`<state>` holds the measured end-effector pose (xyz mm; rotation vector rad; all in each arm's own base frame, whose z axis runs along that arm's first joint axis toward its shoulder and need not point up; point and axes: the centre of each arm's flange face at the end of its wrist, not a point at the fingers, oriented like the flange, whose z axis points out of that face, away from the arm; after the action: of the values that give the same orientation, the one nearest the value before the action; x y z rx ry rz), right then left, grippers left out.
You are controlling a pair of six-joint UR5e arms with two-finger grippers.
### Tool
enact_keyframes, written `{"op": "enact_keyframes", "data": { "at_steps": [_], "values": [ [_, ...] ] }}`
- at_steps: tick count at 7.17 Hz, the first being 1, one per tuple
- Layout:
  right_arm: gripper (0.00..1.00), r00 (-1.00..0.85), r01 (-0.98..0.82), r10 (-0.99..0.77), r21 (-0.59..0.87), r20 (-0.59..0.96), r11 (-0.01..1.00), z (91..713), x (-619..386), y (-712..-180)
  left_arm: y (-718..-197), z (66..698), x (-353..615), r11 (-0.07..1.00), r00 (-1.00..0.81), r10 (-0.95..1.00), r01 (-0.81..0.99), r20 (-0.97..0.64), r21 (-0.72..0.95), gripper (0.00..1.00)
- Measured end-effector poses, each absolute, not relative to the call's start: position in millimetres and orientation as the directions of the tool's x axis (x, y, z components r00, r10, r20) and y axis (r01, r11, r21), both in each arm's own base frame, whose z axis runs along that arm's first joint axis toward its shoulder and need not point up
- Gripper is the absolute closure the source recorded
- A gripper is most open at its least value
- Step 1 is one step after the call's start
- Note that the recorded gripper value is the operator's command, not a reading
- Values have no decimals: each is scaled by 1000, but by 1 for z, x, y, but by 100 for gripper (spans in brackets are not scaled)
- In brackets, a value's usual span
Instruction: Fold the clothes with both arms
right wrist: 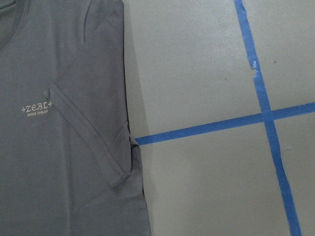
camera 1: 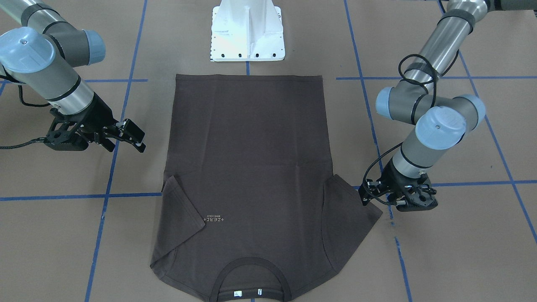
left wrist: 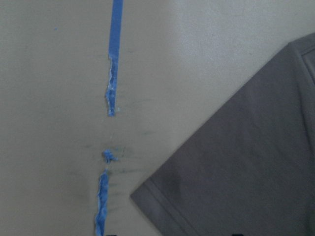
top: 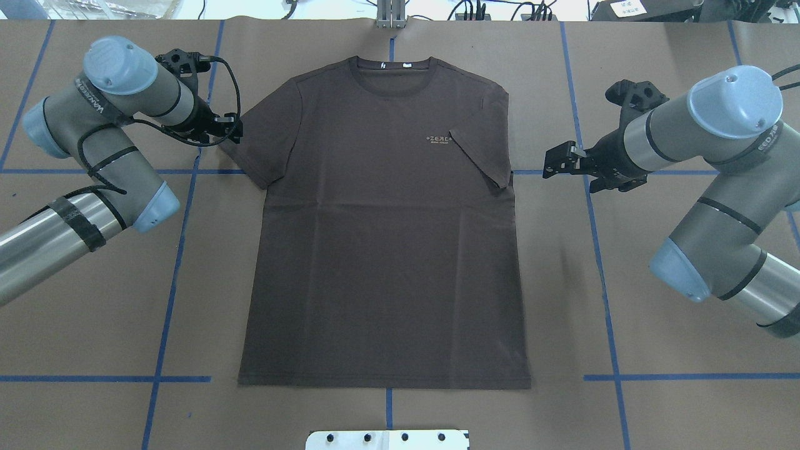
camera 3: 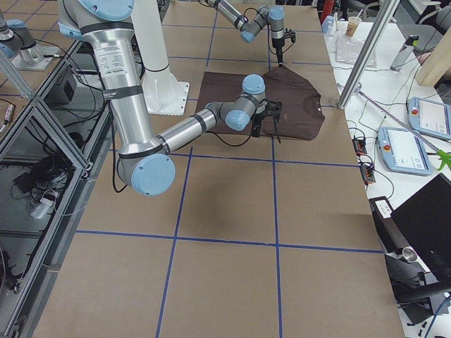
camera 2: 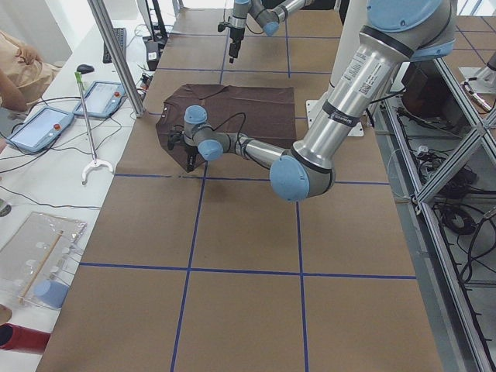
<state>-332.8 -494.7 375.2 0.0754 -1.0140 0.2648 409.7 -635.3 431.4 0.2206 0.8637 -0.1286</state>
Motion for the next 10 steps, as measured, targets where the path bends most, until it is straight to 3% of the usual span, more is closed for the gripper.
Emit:
{"op": "enact_keyframes", "data": {
  "at_steps": [10],
  "values": [
    [0,508,-260,192,-63,839,964,383,-331,-494,-642,442,411,961,672,-35,225,-740,159,45]
  ]
}}
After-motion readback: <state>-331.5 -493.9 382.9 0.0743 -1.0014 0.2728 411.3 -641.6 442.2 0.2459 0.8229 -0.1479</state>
